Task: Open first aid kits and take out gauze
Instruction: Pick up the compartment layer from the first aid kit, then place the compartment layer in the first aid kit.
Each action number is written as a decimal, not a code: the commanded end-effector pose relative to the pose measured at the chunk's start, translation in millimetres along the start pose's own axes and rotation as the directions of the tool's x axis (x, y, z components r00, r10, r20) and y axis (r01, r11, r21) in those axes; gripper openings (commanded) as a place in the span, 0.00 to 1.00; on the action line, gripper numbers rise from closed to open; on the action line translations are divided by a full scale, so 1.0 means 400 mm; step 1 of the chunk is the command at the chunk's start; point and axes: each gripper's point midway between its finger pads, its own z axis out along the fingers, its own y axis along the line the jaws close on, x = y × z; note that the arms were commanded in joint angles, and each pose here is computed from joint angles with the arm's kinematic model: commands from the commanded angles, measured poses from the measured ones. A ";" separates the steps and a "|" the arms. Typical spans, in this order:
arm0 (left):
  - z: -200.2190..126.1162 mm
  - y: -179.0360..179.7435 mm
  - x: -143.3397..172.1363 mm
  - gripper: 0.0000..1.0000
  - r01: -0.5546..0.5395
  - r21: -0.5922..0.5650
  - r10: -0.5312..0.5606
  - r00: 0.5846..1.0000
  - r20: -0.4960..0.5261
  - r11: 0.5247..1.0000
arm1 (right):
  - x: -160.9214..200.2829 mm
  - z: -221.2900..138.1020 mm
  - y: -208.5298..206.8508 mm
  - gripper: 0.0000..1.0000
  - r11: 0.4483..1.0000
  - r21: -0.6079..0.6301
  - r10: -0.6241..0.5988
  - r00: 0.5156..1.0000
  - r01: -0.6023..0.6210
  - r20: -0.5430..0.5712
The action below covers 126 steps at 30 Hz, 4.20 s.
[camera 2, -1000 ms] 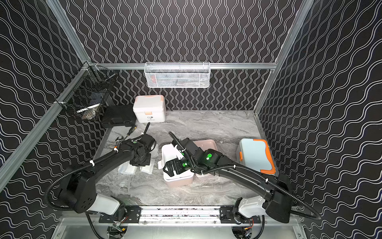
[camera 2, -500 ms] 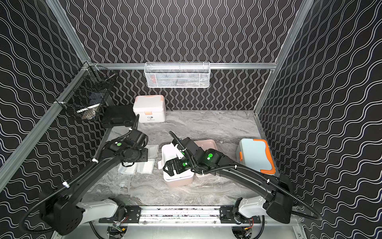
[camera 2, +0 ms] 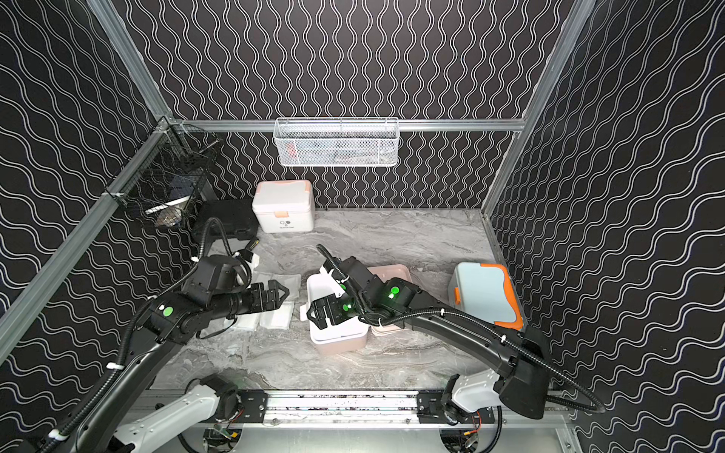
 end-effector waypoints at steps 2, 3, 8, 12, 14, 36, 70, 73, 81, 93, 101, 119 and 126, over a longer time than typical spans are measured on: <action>-0.009 -0.043 0.002 0.99 0.045 0.145 -0.053 0.997 0.051 0.988 | -0.019 0.003 -0.043 1.00 0.993 0.120 -0.009 1.000 0.008 0.001; -0.006 -0.045 0.007 0.99 0.050 0.161 -0.060 0.997 0.055 0.986 | -0.019 0.005 -0.049 1.00 0.991 0.137 -0.009 1.000 0.010 -0.007; 0.012 -0.049 0.027 0.99 0.073 0.213 -0.085 0.995 0.051 0.974 | -0.029 0.025 -0.093 1.00 0.971 0.238 0.009 0.999 0.001 -0.041; 0.021 -0.047 0.042 0.99 0.078 0.240 -0.094 0.994 0.053 0.968 | -0.050 0.044 -0.122 1.00 0.954 0.298 0.030 0.998 -0.014 -0.047; 0.027 -0.043 0.053 0.99 0.083 0.242 -0.097 0.994 0.044 0.967 | -0.061 0.055 -0.134 1.00 0.951 0.310 0.040 0.998 -0.023 -0.051; 0.091 -0.006 0.120 0.99 0.125 0.225 -0.120 0.992 -0.034 0.966 | -0.031 0.181 -0.271 0.47 0.848 0.522 0.220 0.956 -0.089 -0.194; 0.154 -0.108 0.183 0.99 0.028 0.248 -0.012 0.998 -0.068 0.968 | -0.054 0.153 -0.275 0.00 0.739 0.660 0.244 0.967 -0.135 -0.076; 0.152 -0.113 0.181 0.99 0.021 0.245 -0.005 0.998 -0.063 0.969 | -0.064 0.146 -0.268 0.00 0.746 0.651 0.237 0.969 -0.141 -0.062; 0.140 -0.113 0.179 0.99 0.011 0.236 0.002 0.999 -0.053 0.972 | -0.065 0.142 -0.264 0.00 0.751 0.644 0.237 0.970 -0.147 -0.055; 0.106 -0.123 0.158 0.99 -0.013 0.262 0.014 1.000 -0.002 0.965 | -0.092 0.107 -0.233 0.00 0.770 0.621 0.207 0.978 -0.147 -0.024; 0.060 -0.141 0.130 0.99 -0.041 0.305 0.023 0.998 0.061 0.951 | -0.118 0.083 -0.185 0.00 0.822 0.549 0.176 0.984 -0.149 0.002; -0.126 -0.298 0.031 0.99 -0.147 0.565 0.028 0.977 0.213 0.812 | -0.248 -0.438 -0.109 0.00 0.944 0.319 -0.128 0.806 -0.079 0.578; -0.092 -0.355 0.015 0.99 -0.147 0.589 0.054 0.984 0.172 0.794 | -0.208 -0.659 -0.174 0.00 0.915 0.356 -0.163 0.630 -0.191 0.759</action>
